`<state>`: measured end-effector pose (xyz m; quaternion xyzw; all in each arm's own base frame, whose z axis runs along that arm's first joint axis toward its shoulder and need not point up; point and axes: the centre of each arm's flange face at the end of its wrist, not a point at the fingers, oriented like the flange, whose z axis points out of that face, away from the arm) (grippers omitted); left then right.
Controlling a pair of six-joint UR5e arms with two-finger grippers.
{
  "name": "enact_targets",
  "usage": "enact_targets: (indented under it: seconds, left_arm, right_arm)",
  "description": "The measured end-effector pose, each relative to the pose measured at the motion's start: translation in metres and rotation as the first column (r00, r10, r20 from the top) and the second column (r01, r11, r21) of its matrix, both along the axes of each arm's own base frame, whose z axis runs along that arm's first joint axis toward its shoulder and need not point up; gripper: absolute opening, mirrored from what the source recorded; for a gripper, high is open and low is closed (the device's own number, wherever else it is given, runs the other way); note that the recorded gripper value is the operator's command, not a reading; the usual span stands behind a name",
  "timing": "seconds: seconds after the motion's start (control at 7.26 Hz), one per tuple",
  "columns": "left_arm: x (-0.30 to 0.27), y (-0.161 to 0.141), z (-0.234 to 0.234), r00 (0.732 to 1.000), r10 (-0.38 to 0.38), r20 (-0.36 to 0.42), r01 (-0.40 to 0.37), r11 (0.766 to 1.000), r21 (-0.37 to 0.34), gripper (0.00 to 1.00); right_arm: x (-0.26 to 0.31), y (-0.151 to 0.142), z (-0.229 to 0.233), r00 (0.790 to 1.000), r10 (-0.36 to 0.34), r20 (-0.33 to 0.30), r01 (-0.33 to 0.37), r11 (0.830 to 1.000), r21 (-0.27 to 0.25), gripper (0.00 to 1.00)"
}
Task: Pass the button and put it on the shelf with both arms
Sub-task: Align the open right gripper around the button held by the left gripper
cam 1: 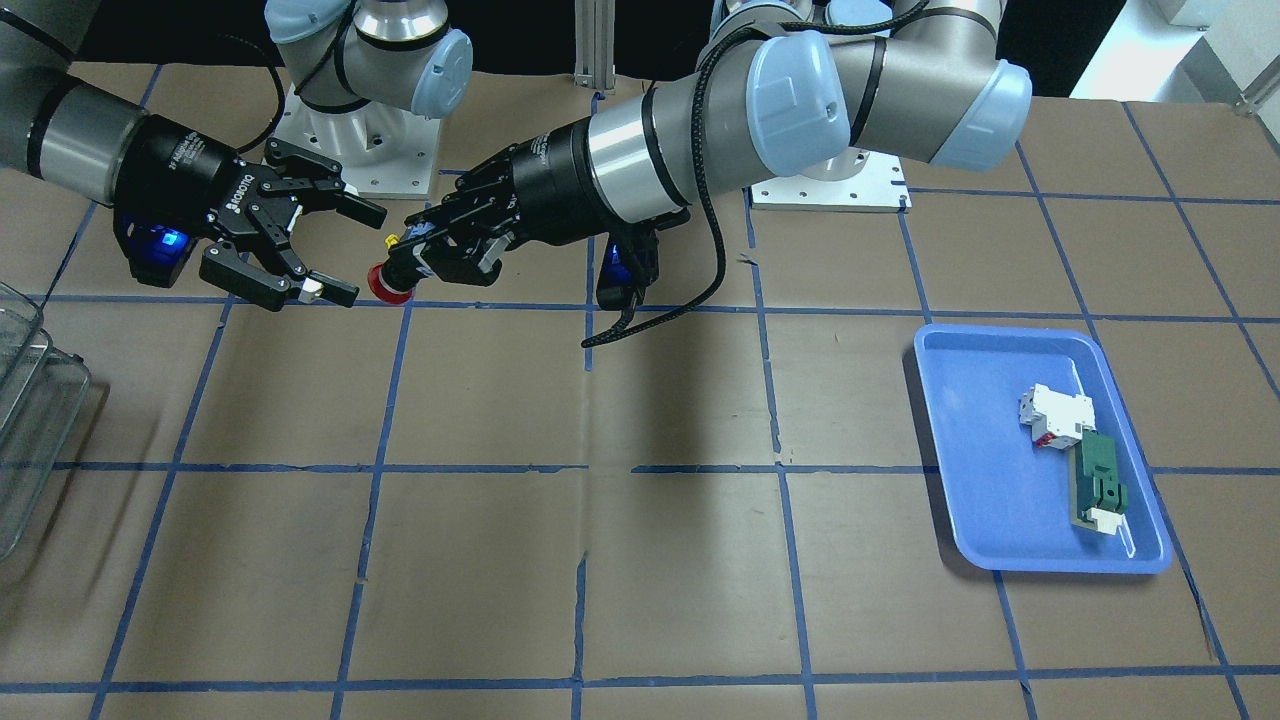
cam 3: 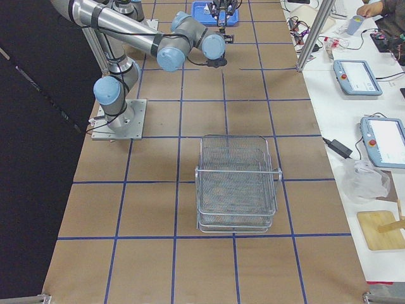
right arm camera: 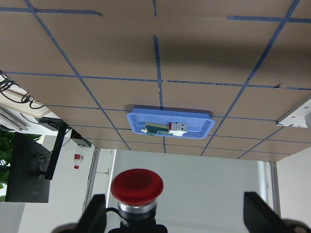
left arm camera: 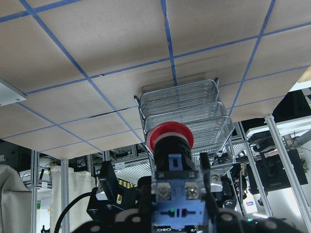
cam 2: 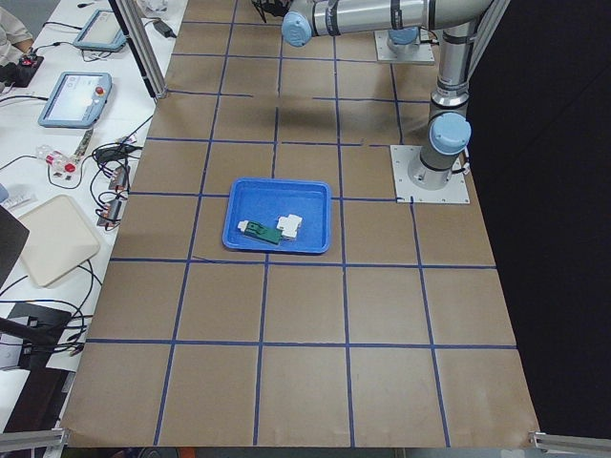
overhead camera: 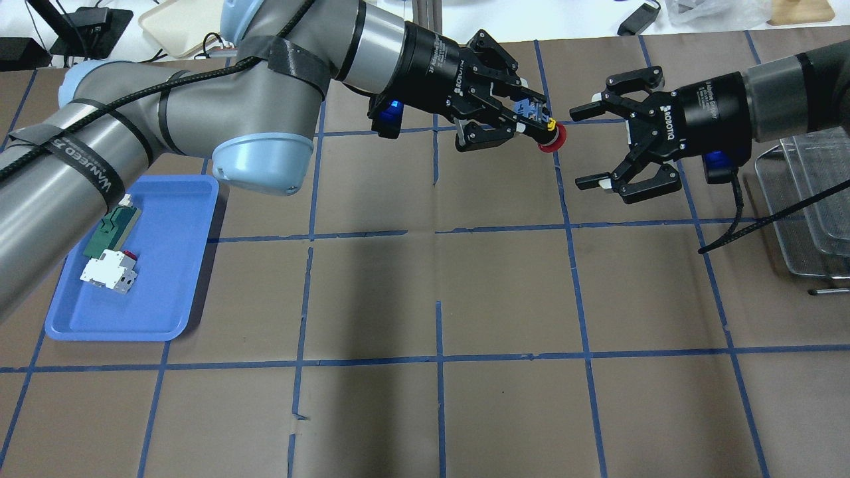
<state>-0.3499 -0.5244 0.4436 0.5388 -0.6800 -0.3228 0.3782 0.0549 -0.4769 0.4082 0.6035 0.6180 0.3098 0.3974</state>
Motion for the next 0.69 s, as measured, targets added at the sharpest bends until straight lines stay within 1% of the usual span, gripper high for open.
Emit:
enact_targets:
  seconds: [0.41,0.69]
  left_arm:
    - [-0.003,0.0,0.002,1.0,0.006,-0.002,-0.006,1.0,0.013,0.0]
    - [-0.008,0.002,0.007,1.0,0.002,-0.007,-0.002,1.0,0.015,0.0]
  right_arm:
    - [0.008,-0.002,0.005,1.0,0.015,0.003,-0.015,1.0,-0.019,1.0]
    - [0.024,-0.002,0.004,0.999,0.04,0.018,-0.039,0.999,-0.016,1.0]
